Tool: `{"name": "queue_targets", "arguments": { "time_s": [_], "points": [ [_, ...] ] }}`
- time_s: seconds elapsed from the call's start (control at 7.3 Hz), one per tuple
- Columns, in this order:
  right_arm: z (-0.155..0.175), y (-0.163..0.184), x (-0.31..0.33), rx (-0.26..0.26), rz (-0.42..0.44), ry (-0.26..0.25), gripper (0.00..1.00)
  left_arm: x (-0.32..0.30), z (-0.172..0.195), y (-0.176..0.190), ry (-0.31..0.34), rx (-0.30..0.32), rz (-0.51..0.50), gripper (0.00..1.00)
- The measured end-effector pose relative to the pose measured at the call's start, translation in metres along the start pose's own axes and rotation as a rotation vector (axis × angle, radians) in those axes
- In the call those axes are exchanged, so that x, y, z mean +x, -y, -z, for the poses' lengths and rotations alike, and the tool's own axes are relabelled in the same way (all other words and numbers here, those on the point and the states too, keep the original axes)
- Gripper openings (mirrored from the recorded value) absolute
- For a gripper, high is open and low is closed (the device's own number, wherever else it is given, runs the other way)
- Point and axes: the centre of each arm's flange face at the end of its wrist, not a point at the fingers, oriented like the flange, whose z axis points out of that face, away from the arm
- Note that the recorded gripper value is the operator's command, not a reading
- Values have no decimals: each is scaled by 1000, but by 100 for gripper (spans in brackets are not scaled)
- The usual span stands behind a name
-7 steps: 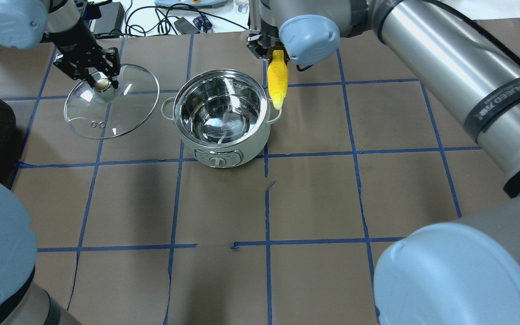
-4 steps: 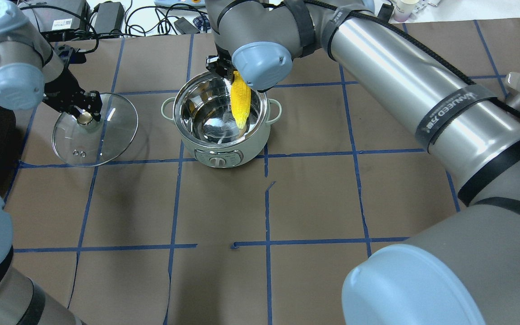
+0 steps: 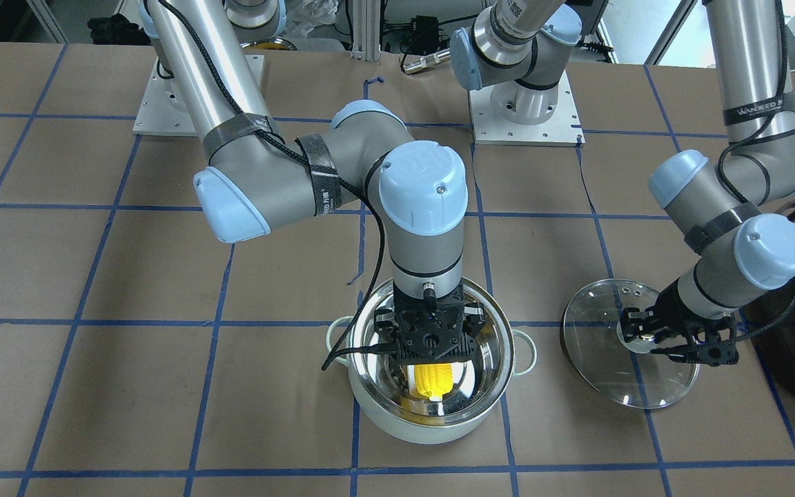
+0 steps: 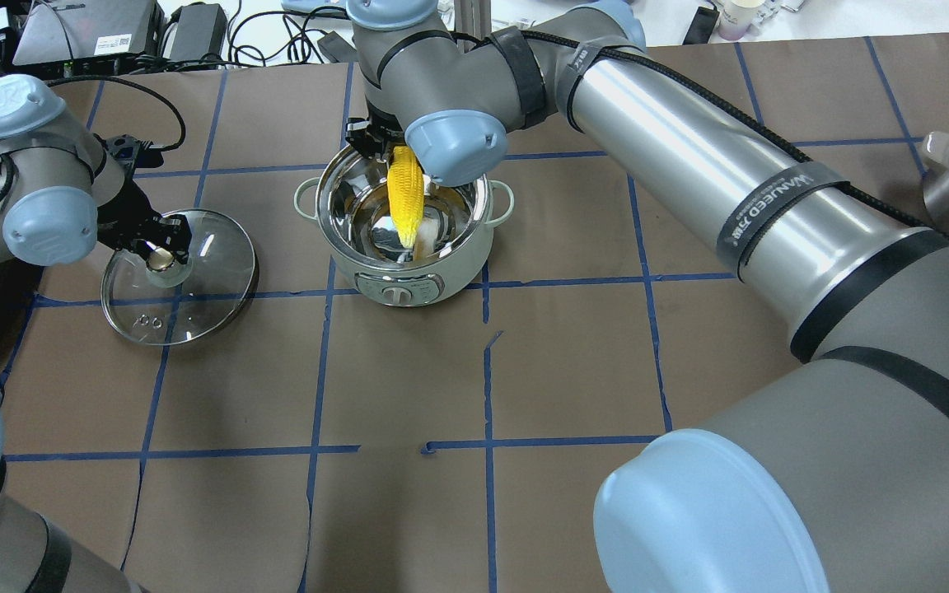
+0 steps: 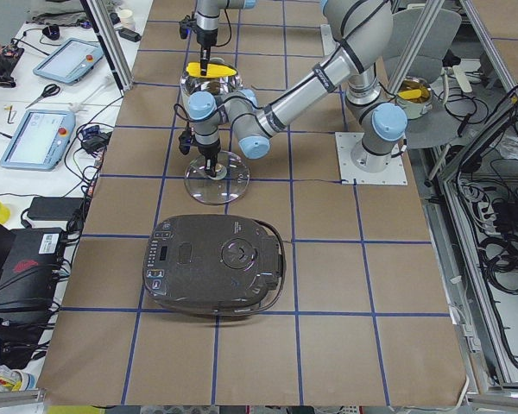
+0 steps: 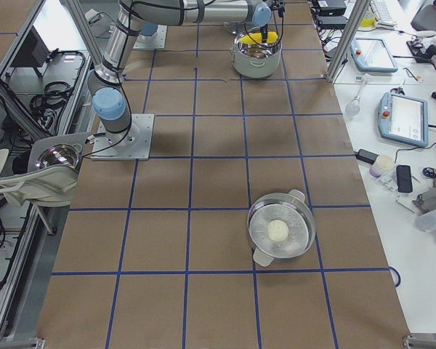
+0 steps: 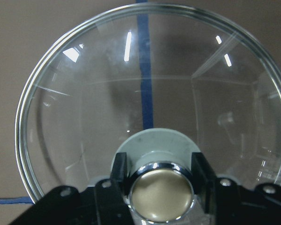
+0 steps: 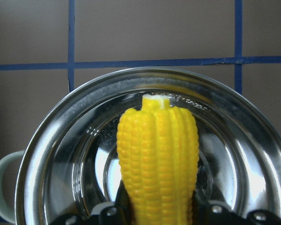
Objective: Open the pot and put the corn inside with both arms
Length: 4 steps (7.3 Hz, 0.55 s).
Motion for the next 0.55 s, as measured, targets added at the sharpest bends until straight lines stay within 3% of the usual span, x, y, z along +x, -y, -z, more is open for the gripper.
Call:
{"name": "queue_targets", "arguments": {
  "time_s": [0.14,0.55],
  "points": [
    [-2,2,-2,18,2,21,100,2,1,-5,0,-2,-2,100],
    [3,4,-2,41,10,32,100,1,12,-5,8,11,-24,100]
  ]
}}
